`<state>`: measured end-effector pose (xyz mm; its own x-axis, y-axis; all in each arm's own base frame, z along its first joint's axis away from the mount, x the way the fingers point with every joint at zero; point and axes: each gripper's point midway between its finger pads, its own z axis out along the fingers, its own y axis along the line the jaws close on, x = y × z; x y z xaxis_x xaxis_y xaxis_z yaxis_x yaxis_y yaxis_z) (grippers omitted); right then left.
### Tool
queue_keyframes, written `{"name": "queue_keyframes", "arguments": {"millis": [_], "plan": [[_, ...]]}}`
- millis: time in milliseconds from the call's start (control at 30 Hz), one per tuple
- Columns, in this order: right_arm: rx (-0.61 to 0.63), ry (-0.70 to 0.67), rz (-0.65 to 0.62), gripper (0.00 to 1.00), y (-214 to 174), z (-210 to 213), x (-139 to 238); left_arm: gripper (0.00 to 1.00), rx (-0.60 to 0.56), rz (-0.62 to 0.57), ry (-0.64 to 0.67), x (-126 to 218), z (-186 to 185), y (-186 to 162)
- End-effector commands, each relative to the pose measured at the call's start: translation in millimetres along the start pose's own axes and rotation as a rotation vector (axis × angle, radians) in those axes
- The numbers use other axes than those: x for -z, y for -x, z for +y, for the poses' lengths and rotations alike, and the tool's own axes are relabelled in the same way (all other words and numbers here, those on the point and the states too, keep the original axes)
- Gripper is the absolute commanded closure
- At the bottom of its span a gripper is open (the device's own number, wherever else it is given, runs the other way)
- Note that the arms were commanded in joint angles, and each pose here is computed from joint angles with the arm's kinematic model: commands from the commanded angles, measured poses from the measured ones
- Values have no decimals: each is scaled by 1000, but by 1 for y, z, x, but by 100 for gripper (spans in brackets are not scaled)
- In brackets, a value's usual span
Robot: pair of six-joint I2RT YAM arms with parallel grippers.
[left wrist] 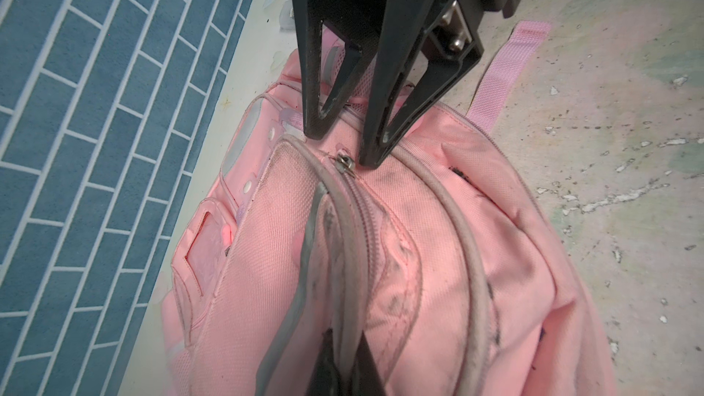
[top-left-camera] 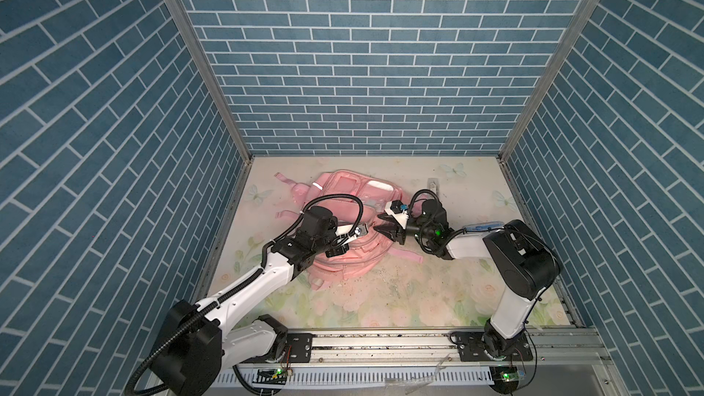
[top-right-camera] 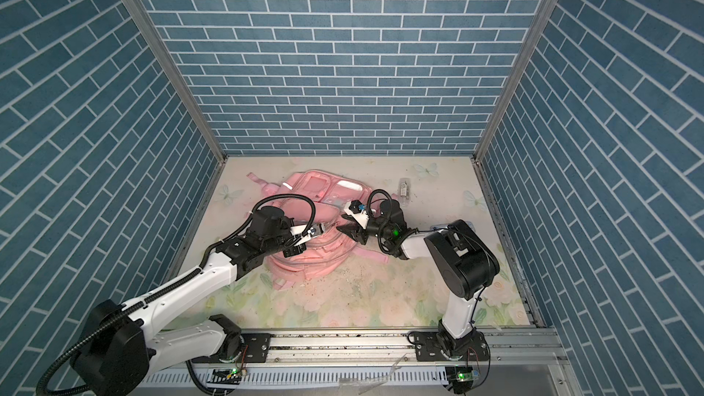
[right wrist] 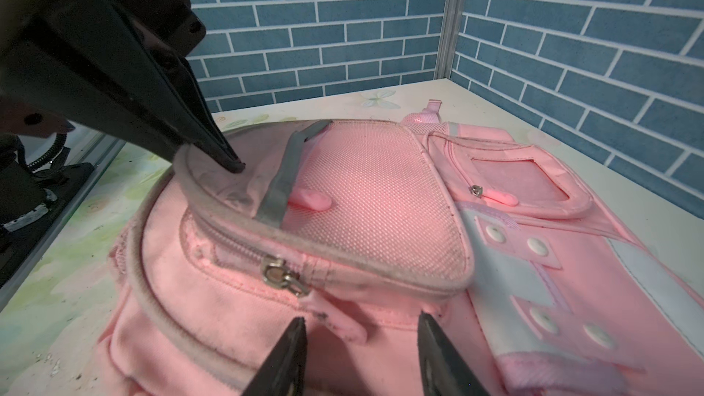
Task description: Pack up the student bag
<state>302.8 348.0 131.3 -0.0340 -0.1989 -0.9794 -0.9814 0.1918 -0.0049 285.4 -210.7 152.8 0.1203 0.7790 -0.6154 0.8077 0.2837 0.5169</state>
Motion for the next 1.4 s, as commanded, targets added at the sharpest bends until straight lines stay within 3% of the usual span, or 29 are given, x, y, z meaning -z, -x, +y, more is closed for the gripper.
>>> {"name": "queue_keyframes", "arguments": {"millis": [0, 233, 433, 567, 900, 1167, 1367], "plan": [[2, 90, -19, 54, 4, 11, -6, 100, -40, -89, 4, 6, 7, 22], [14, 150, 68, 59, -18, 26, -14, 100, -31, -101, 16, 4, 10, 26], [27, 107, 46, 67, -17, 27, -8, 100, -15, -102, 26, 3, 11, 24], [28, 87, 35, 81, -16, 26, -5, 100, -14, -91, 36, 3, 13, 22], [-4, 57, 3, 94, -4, 23, -1, 100, 44, -79, 41, 3, 16, 21], [-275, 13, -13, 100, 7, -11, 37, 100, 329, -53, 59, -5, 0, 46], [-185, -21, 135, 100, -12, -7, 61, 100, 575, -83, 71, -24, -1, 77]]}}
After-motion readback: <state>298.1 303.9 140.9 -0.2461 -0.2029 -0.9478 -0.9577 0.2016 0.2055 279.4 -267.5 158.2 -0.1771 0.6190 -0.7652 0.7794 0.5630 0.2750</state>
